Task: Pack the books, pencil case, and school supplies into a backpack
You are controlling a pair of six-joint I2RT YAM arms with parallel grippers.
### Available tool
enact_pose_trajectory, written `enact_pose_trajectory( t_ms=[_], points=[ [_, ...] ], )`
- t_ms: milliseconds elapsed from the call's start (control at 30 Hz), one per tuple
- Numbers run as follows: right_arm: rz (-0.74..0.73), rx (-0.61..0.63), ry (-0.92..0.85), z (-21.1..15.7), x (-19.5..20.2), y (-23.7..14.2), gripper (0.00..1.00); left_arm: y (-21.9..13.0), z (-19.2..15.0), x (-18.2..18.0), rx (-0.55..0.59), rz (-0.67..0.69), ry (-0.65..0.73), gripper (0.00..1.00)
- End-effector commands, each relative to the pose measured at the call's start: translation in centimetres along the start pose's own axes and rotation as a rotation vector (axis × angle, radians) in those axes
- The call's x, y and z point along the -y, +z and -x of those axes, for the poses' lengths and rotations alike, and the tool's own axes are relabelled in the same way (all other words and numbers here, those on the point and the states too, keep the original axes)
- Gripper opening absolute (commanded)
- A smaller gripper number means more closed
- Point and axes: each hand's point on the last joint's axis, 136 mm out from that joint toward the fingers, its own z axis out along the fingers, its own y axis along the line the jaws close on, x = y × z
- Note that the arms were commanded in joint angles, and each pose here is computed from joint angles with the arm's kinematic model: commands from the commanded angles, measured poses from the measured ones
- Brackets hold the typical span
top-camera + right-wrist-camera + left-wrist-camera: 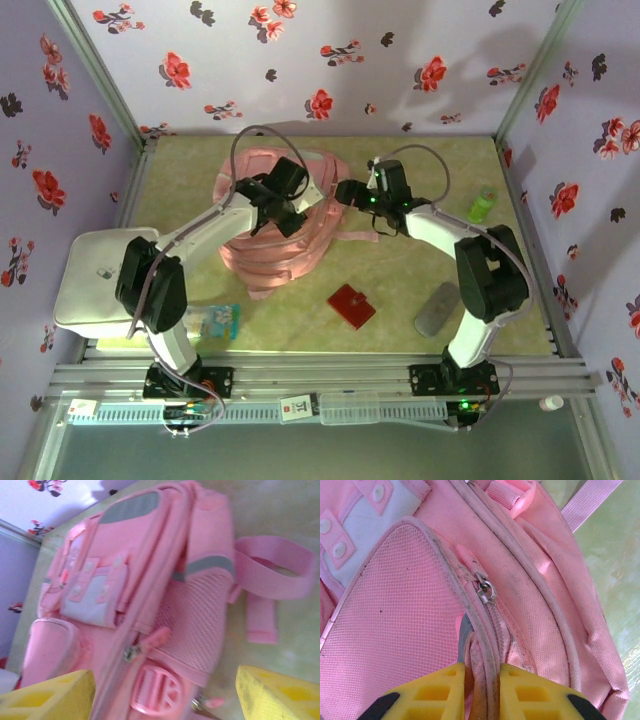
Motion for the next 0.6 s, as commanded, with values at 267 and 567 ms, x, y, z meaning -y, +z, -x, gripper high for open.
enact_pose_trajectory(
  t_ms=[267, 567],
  points=[
    [0.278, -0.100, -0.015, 0.6, -4.3, 4.4, 0.69, -3.4, 1.4, -1.2, 0.152, 0.038, -0.061, 0.07],
    [0.375, -0.198, -0.013, -0.5, -5.0, 7.0, 0.71, -3.3, 1.0, -1.5, 0.165, 0.040, -0.088, 0.07]
  ],
)
